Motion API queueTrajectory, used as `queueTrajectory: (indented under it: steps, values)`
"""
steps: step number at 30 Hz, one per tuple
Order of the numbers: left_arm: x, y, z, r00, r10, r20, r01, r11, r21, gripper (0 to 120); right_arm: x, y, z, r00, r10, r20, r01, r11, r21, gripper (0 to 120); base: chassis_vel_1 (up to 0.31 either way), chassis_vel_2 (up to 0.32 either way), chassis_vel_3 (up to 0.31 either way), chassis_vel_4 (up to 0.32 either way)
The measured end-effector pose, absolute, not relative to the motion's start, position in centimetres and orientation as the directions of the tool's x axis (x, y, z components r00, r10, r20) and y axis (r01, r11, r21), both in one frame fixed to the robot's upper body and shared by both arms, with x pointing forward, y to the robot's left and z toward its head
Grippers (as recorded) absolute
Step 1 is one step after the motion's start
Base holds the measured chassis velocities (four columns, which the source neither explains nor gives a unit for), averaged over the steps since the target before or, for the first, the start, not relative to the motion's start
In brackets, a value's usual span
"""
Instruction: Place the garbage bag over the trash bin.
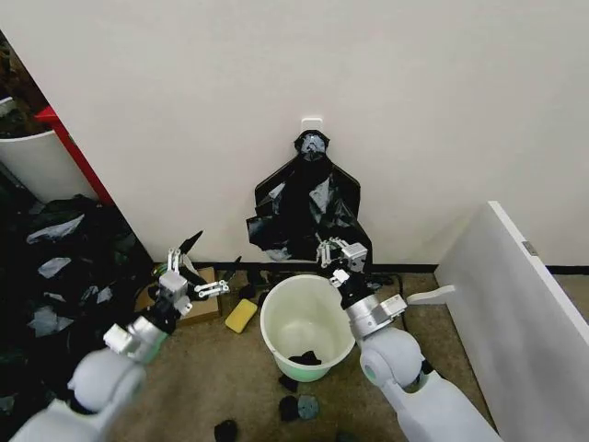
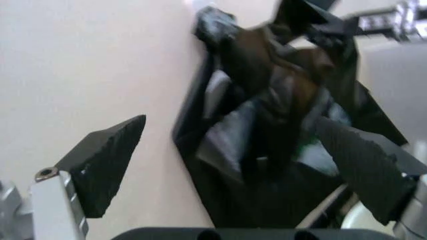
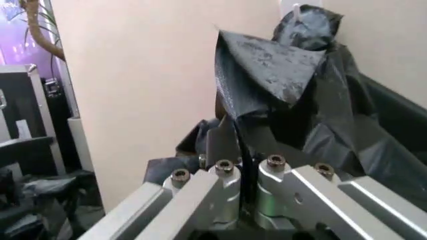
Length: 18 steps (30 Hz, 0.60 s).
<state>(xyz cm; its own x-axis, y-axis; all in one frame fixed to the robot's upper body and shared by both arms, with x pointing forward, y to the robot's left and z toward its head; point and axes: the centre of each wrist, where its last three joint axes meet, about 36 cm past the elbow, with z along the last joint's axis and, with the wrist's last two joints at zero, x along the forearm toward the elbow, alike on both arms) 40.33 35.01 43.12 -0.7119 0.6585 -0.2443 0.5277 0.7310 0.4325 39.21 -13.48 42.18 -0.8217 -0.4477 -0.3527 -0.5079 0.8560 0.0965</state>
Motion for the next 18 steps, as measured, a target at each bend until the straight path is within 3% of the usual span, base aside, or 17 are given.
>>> queueTrajectory:
  steps: [7,18]
  values:
    - [46.3,37.1,44.9,-0.665,0.737,-0.123,0.537,0.586,0.607,100,39.8,-13.0,42.3,-0.814,-0.454,-0.363,-0.517,0.85,0.096,0,0.0,0.0,0.0,0.0]
    - [49.1,35.8,45.4,-0.651,0.748,-0.128,0.518,0.561,0.645,100,40.2,-12.9,42.0,-0.81,-0.459,-0.365,-0.521,0.849,0.088,0,0.0,0.0,0.0,0.0]
